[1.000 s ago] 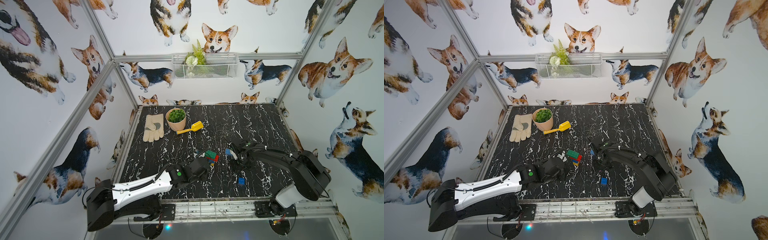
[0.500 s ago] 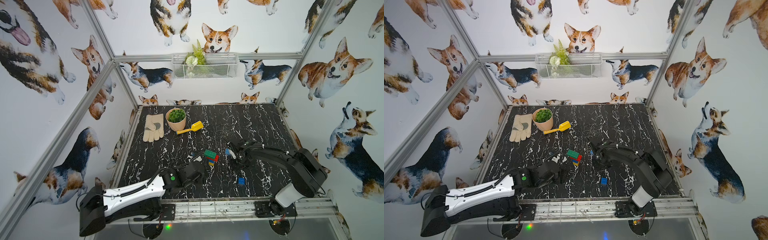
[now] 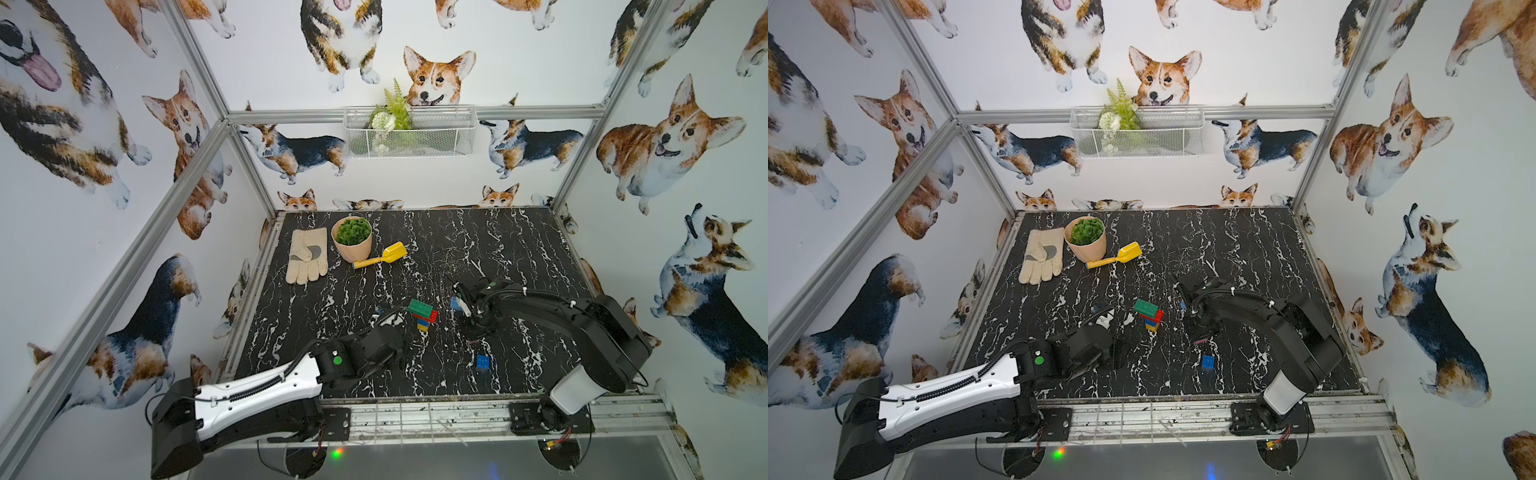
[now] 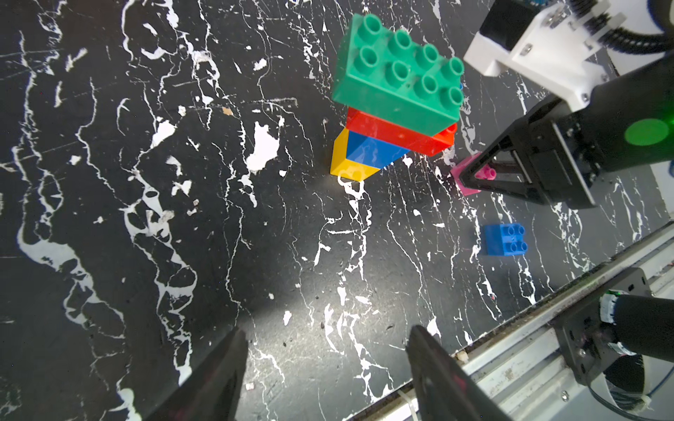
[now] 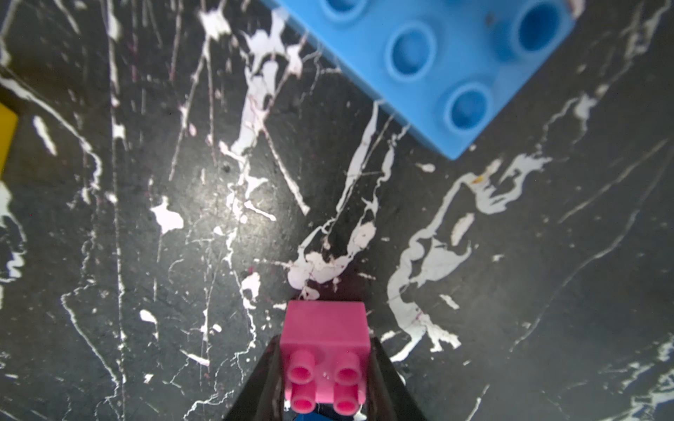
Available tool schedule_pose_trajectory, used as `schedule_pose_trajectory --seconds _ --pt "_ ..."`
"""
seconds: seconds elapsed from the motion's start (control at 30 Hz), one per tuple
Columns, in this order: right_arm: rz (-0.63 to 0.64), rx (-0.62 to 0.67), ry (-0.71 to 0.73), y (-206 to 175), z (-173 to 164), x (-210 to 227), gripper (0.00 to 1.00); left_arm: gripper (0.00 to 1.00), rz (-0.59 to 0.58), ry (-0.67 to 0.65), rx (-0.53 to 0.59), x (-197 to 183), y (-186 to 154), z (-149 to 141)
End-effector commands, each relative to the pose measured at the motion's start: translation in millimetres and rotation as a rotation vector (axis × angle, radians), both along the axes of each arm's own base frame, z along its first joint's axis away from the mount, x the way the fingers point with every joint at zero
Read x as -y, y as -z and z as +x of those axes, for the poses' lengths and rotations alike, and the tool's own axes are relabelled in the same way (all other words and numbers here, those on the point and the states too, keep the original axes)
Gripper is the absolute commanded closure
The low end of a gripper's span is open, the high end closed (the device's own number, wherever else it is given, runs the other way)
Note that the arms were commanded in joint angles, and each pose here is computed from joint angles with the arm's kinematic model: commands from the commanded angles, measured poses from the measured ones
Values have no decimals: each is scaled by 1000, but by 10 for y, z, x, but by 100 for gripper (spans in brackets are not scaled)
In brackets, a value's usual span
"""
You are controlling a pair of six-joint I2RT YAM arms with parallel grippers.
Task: Assemble a spoon with lego
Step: Pick up the lego brick from the center of the board, then assemble the lego brick with the lego brick.
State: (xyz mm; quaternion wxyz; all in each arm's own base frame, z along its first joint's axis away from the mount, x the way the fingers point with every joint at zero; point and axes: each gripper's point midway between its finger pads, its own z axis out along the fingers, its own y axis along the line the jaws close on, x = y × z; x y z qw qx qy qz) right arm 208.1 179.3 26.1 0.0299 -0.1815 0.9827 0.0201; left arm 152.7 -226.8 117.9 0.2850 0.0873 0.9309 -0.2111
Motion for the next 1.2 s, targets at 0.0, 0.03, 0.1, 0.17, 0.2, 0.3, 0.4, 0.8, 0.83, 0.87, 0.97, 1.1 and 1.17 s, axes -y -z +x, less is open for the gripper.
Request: schedule_pose_trajectory --seconds 0.0,0.03,0.1,0.17,0.2,0.3,0.4,0.8,0.83,0.87,0.97,1.1,1.17 --pt "-10 -14 -5 -8 -58 18 72 27 12 -14 11 -32 -8 20" --pt "-14 -14 -8 -9 -61 20 76 27 13 -14 12 -31 -11 22" --pt "-15 -10 -14 -37 -67 10 78 27 11 -14 17 -22 -28 31" --pt "-9 12 -34 -128 -60 -30 79 27 5 -13 25 1 -62 46" --pt "6 30 -57 -221 -56 -78 79 27 1 -7 30 24 -84 53" --pt "35 72 -108 -519 -30 -128 79 25 -6 4 42 128 -201 117" --pt "68 98 -172 -776 -29 -184 80 23 -22 -12 47 170 -281 222" --pt "102 80 -469 -1137 -118 -693 82 15 -116 -73 36 141 -437 720" --pt "97 75 -484 -1127 -118 -724 82 15 -121 -72 30 154 -424 752" --pt "87 70 -499 -1113 -113 -749 83 14 -120 -71 25 165 -407 784" --pt "81 60 -521 -1117 -98 -801 83 14 -113 -74 15 179 -379 852" --pt "107 53 -560 -1150 -95 -917 83 13 -114 -68 4 238 -331 925" --pt "113 45 -574 -1149 -101 -948 83 13 -112 -70 0 250 -301 948"
